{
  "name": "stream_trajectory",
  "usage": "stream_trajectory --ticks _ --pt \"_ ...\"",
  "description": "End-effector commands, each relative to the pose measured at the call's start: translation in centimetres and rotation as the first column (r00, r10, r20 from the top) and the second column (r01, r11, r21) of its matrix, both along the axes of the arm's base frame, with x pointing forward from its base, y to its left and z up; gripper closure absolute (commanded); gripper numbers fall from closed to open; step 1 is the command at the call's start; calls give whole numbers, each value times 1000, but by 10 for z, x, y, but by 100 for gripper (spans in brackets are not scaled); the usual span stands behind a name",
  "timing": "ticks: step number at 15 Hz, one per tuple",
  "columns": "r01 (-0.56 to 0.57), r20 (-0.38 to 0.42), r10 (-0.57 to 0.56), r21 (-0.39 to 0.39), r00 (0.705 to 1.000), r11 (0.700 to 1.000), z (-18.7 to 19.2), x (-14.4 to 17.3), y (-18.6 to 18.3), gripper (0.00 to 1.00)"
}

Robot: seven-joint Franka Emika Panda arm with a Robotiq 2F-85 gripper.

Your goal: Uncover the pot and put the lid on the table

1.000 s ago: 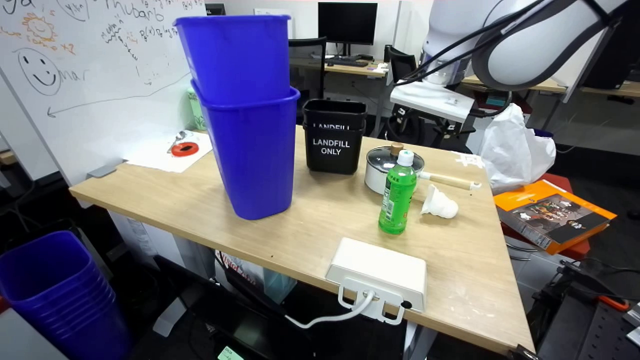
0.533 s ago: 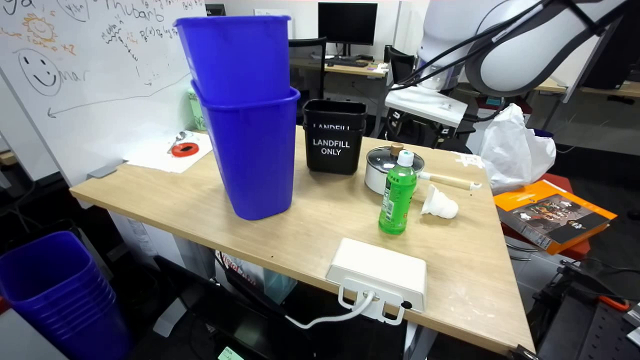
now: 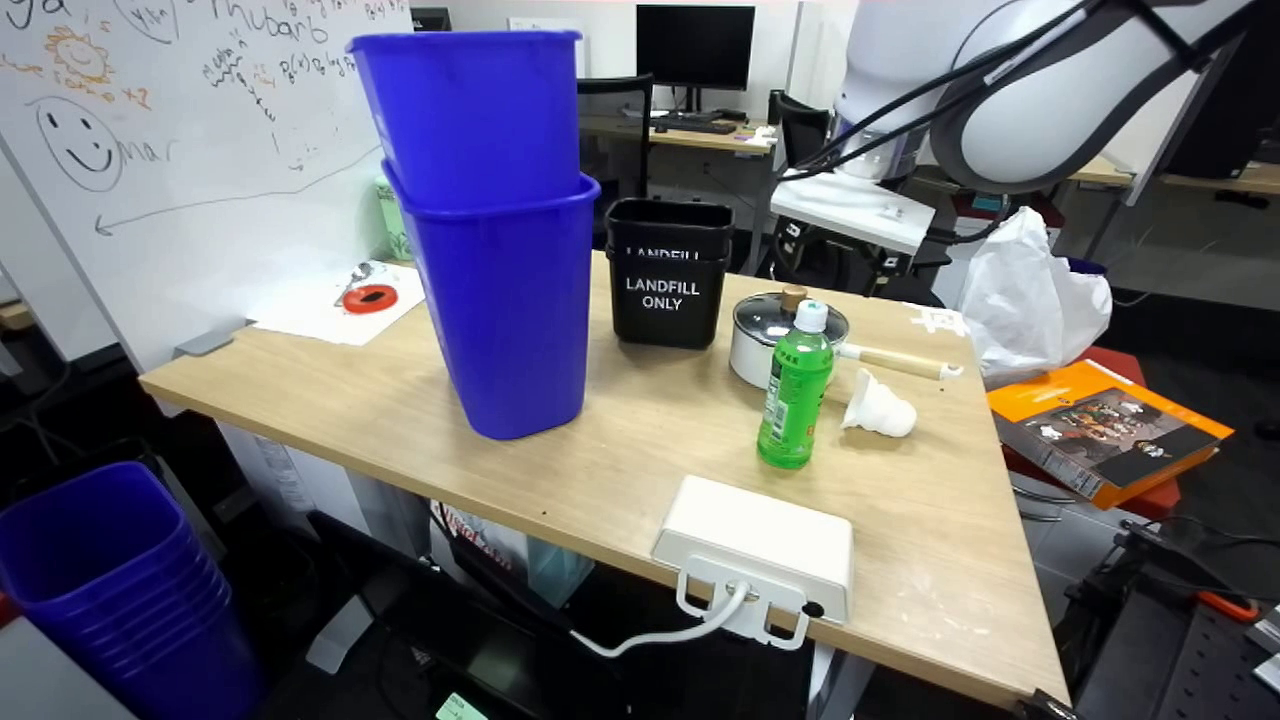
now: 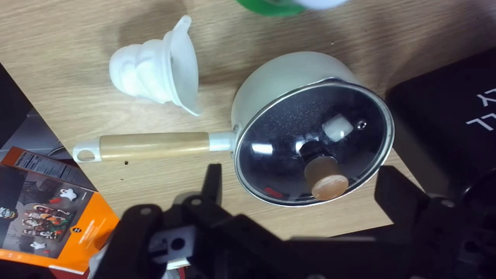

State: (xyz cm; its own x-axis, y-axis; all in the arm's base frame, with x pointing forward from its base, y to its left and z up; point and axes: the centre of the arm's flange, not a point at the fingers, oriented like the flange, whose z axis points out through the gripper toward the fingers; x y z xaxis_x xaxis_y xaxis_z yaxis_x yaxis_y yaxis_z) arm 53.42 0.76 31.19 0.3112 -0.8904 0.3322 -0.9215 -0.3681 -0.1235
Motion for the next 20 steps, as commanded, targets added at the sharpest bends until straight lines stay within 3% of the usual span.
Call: stream_trajectory --ticks 1,9,14,20 --pt "22 23 -21 -40 1000 999 -8 6 -7 0" --pt "140 126 -138 -3 982 990 -23 54 -16 0" --pt "175 164 -161 -73 973 982 -39 82 -24 0" --pt "222 166 -205 -87 964 971 -52 94 -18 0"
